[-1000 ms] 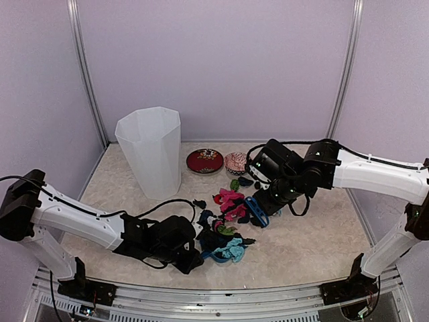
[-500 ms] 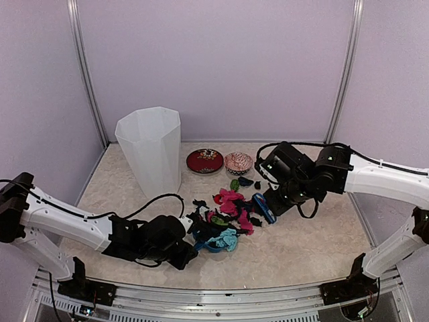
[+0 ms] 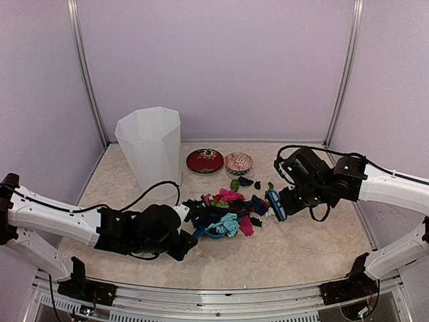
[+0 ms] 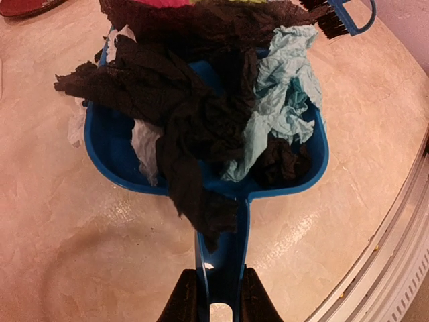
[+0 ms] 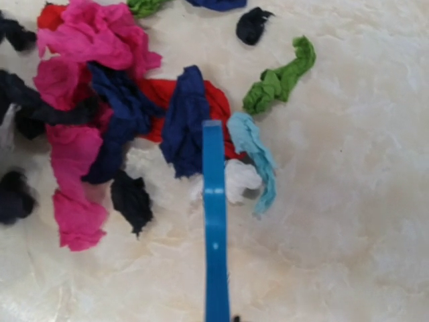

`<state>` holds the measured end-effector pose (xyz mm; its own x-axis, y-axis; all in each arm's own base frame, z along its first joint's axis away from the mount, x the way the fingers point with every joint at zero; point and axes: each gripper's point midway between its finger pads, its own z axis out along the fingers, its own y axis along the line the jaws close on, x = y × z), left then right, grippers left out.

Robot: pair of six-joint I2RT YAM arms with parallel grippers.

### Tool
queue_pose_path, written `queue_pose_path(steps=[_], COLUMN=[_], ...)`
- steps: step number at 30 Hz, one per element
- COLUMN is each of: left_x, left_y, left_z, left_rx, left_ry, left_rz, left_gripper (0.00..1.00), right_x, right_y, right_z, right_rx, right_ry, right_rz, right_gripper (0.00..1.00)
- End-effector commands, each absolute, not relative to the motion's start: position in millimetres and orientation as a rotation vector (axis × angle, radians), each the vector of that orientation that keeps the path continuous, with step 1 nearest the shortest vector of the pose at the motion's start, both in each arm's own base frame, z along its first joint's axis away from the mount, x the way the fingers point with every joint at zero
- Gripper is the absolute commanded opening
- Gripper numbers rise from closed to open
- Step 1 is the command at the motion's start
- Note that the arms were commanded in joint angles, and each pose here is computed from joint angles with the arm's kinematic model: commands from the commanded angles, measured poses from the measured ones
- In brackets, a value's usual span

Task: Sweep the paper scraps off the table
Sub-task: Sweep the paper scraps into the dustpan.

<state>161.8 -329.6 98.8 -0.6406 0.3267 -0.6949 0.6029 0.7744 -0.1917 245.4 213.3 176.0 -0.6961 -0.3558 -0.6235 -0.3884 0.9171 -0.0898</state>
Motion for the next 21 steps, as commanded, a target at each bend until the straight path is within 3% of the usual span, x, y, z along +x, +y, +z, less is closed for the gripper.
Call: queue_pose_path(steps=[1, 21], left_x=[172.2, 211.4], left_y=[-337.0, -341.1], left_z=[135.3, 223.3], left_rx=[0.688, 0.713], left_ry=[2.253, 2.251], left_rz=[-0.532, -0.514], left_gripper=[0.0, 0.0], right_x=[251.5, 256.3], right_y=[205.7, 204.6], right_z=[175.1, 156.7], right_rx=[-0.457, -0.443], right_ry=[2.38, 2.367], right_rz=[0.094, 0.174], right_gripper=[0.0, 0.0])
